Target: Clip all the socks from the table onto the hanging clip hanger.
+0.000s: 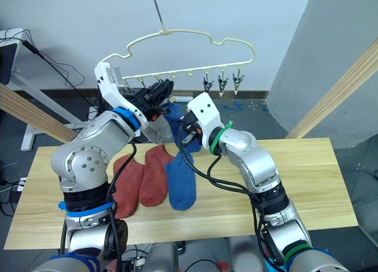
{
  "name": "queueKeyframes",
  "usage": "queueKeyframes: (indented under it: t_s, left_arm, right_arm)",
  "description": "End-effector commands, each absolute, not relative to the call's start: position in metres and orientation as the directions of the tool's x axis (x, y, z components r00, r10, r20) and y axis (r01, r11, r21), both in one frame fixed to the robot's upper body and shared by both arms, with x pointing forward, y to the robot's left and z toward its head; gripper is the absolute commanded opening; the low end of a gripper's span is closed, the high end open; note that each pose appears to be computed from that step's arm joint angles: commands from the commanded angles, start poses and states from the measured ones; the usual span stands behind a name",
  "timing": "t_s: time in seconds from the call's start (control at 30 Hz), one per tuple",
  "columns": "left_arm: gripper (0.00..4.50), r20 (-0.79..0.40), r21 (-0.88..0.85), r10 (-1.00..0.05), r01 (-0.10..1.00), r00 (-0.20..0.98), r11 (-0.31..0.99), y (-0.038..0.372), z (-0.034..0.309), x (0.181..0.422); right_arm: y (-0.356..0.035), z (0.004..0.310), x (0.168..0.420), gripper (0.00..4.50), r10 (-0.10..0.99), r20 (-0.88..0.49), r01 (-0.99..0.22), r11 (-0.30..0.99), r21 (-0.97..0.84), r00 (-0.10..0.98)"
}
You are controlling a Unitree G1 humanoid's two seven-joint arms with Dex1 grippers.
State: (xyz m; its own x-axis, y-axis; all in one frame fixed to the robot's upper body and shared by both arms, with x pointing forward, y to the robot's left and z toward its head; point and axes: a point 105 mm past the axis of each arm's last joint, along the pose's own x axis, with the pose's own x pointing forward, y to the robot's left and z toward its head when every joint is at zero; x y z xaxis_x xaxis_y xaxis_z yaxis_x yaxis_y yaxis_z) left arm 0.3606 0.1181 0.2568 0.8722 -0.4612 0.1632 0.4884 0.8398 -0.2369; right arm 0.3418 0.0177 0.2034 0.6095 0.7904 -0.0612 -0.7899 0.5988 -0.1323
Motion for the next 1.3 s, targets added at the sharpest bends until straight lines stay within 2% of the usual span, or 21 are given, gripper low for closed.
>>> queueKeyframes:
  t_s: [0.03, 0.9, 0.97, 1.0, 1.13, 1.3]
  left_arm:
    - [0.32, 0.203, -0.22, -0.472, 0.51, 0.858, 0.832, 0.1174, 0.2657, 0.3537]
    - [0.32, 0.219, -0.221, -0.477, 0.52, 0.851, 0.825, 0.1148, 0.2659, 0.3525]
    - [1.01, 0.222, -0.226, -0.477, 0.521, 0.85, 0.823, 0.1147, 0.266, 0.3523]
    - [1.15, 0.221, -0.225, -0.477, 0.52, 0.851, 0.824, 0.1148, 0.2658, 0.3523]
    - [2.37, 0.21, -0.205, -0.474, 0.513, 0.855, 0.834, 0.1147, 0.2639, 0.352]
    - [2.37, 0.212, -0.198, -0.478, 0.517, 0.852, 0.833, 0.1148, 0.264, 0.3504]
  right_arm:
    - [0.0186, 0.2184, 0.3364, 0.03, 0.805, 0.002, -0.796, 0.587, -0.145, 0.593]
    - [0.0231, 0.2226, 0.3424, 0.03, 0.807, 0.009, -0.796, 0.585, -0.156, 0.591]
    - [0.0231, 0.223, 0.3424, 0.0, 0.807, 0.01, -0.797, 0.585, -0.153, 0.59]
    - [0.0231, 0.2231, 0.3423, 0.0, 0.807, 0.011, -0.797, 0.585, -0.151, 0.59]
    - [0.0235, 0.2236, 0.3409, 0.0, 0.812, 0.012, -0.802, 0.579, -0.148, 0.584]
    - [0.0246, 0.2232, 0.3388, 0.0, 0.822, 0.009, -0.814, 0.565, -0.138, 0.569]
